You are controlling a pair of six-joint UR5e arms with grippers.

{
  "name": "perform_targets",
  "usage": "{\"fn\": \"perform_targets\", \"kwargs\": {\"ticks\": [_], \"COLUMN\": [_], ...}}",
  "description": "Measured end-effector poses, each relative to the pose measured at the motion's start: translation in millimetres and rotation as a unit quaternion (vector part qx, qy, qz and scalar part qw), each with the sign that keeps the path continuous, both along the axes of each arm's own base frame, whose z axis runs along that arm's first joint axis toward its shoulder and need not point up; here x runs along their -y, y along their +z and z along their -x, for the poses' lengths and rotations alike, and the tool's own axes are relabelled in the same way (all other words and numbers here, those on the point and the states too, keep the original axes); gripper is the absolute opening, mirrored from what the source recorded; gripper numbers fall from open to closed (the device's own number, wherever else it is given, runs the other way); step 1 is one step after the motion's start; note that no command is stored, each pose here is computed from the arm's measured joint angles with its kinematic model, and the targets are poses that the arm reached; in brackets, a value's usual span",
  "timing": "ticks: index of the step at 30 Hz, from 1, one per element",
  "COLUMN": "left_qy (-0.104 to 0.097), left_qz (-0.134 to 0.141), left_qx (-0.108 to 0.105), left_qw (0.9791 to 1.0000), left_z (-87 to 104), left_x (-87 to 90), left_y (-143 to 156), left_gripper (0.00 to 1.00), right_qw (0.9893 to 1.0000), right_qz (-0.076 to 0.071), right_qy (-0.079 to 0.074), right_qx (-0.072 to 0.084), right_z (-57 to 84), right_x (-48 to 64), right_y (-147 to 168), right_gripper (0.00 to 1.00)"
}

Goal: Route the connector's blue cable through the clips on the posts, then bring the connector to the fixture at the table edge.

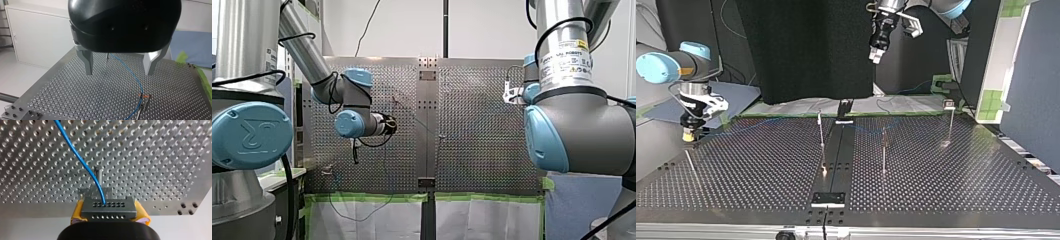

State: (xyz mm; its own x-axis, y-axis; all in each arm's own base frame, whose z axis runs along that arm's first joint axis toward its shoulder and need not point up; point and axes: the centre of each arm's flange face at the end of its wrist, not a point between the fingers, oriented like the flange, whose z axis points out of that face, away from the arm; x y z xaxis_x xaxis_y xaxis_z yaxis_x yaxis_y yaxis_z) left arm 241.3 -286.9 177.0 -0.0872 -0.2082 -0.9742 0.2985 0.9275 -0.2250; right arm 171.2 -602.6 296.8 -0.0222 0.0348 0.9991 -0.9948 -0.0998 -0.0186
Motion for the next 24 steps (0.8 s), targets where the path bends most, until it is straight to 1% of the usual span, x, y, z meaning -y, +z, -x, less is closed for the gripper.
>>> {"fn": "perform_targets", "kwargs": {"ticks": [3,6,9,13,17,21,24], "left_qy": [0.000,0.000,-0.001,0.000,0.000,0.005,0.008], "left_qz": [0.000,-0.001,-0.002,-0.005,-0.007,-0.009,-0.010], "left_qx": [0.000,-0.001,-0.001,-0.001,-0.002,-0.003,-0.003], "left_qw": [1.0000,1.0000,1.0000,1.0000,1.0000,0.9999,0.9999], "left_z": [0.1,0.2,0.2,0.5,0.6,0.7,0.6], "left_x": [0.0,-0.1,0.0,-0.2,-0.4,-1.6,-2.2], "left_y": [-0.1,-0.3,-0.3,-0.6,-0.8,-1.2,-1.3], "left_gripper": [0.99,0.99,0.99,0.99,0.99,0.99,0.99], "right_qw": [1.0000,1.0000,0.9999,0.9996,0.9991,0.9988,0.9985], "right_qz": [0.001,0.001,0.003,0.006,0.003,-0.004,-0.010], "right_qy": [-0.004,-0.003,0.004,0.016,0.024,0.032,0.038], "right_qx": [0.000,0.002,0.008,0.024,0.035,0.038,0.038], "right_z": [6.4,11.8,16.2,22.4,29.7,37.0,42.4], "right_x": [2.2,4.2,6.5,9.7,11.6,14.0,18.8], "right_y": [0.0,-0.5,0.2,1.4,1.4,-2.4,-9.2], "right_gripper": [0.00,0.00,0.00,0.00,0.00,0.00,0.00]}}
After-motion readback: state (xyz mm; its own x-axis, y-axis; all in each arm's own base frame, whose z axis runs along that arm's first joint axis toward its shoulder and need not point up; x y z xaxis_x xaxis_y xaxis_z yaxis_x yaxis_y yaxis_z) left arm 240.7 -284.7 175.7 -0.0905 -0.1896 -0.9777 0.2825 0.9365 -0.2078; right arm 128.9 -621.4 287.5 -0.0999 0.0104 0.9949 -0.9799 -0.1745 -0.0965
